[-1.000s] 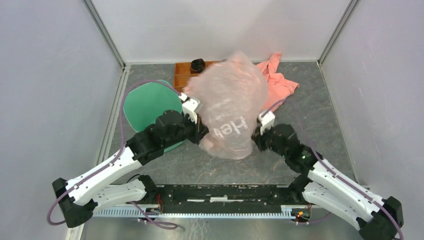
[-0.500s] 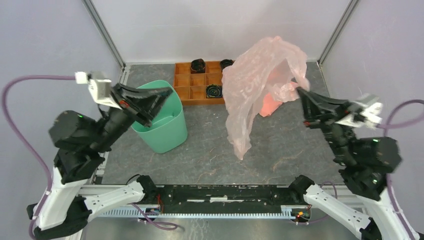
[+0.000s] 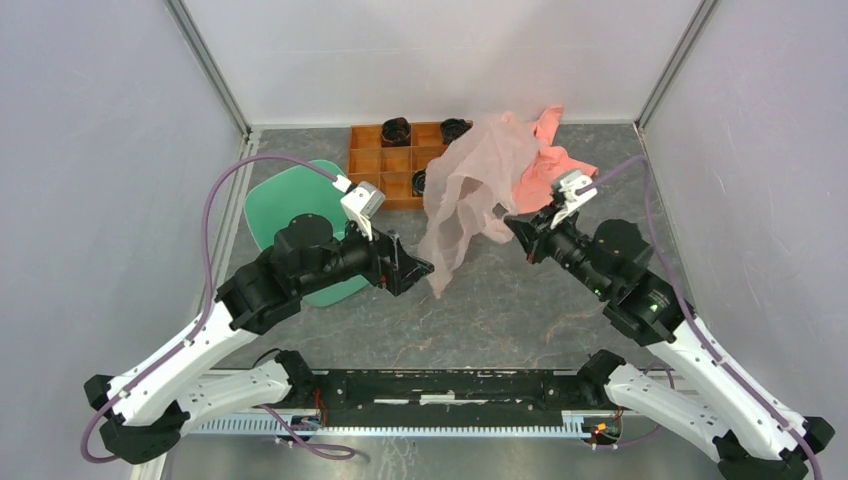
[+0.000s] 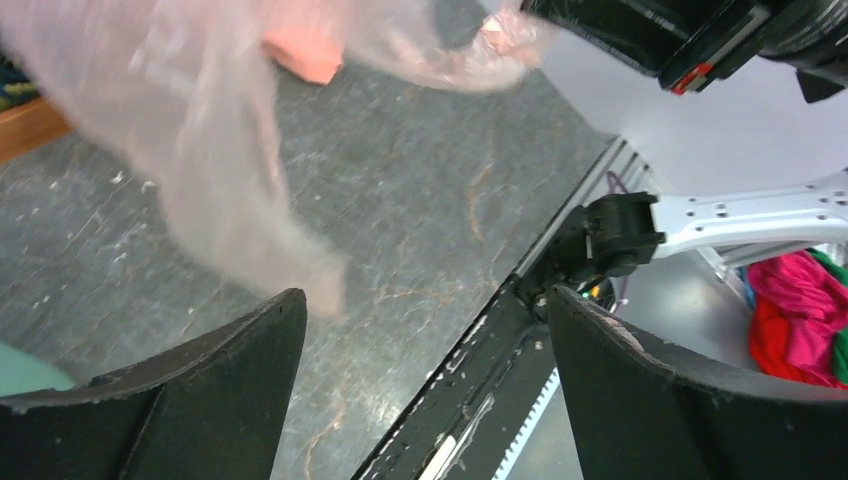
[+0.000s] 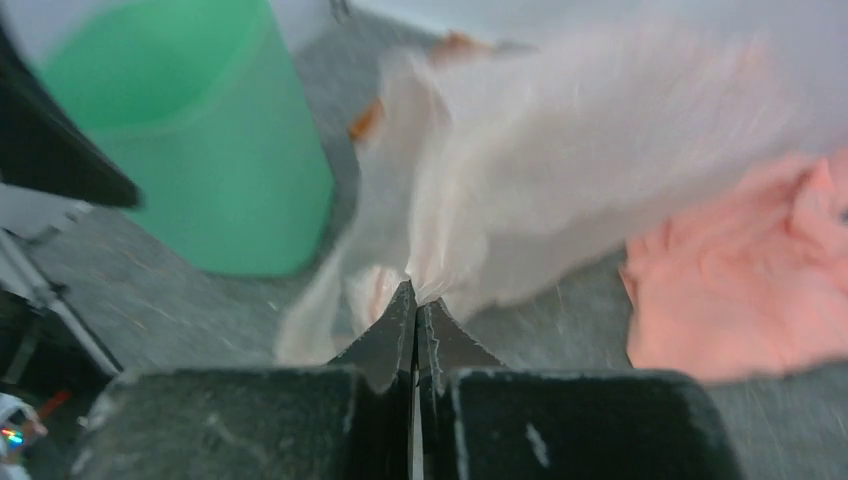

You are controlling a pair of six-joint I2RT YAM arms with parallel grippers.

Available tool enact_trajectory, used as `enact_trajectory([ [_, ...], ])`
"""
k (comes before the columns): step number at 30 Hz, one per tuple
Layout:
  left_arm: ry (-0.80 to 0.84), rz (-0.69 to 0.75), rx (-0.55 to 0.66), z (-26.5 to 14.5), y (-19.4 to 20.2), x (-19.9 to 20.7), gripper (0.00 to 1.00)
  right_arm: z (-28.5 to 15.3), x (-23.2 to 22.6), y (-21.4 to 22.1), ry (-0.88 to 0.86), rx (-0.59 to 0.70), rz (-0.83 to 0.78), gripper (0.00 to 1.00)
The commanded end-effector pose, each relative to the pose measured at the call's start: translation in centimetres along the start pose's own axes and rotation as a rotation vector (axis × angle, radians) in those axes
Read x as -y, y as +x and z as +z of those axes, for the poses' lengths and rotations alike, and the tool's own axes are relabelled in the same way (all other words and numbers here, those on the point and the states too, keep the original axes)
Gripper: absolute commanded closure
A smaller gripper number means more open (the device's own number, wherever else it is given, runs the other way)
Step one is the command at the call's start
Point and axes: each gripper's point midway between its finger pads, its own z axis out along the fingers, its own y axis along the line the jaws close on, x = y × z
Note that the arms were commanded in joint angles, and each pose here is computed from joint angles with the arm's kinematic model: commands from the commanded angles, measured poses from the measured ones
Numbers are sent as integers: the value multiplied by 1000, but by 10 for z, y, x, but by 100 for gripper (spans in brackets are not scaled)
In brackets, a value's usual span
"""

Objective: Put the trash bags into the trash bin

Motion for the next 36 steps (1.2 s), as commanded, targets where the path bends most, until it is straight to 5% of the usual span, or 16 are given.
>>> enact_trajectory([
  [1, 142, -22, 46, -6, -20, 32, 1, -12, -35, -76, -170, 232, 56, 99],
  [4, 123, -65, -26, -5, 15, 19, 0, -4, -35, -59, -176, 237, 134, 99],
  [15, -140, -289, 3, -17, 89, -50, 0, 5, -31, -31, -144, 182, 258, 99],
  [23, -443, -106, -41, 5, 96, -100, 0, -9, -14, -28, -53, 175, 238, 99],
  [27, -502, -31, -107, 27, 102, -109, 14, -16, -3, -25, 8, 174, 227, 99],
  [36, -588, 6, -160, 76, 127, -124, 12, -22, -5, -40, -9, 211, 201, 99],
])
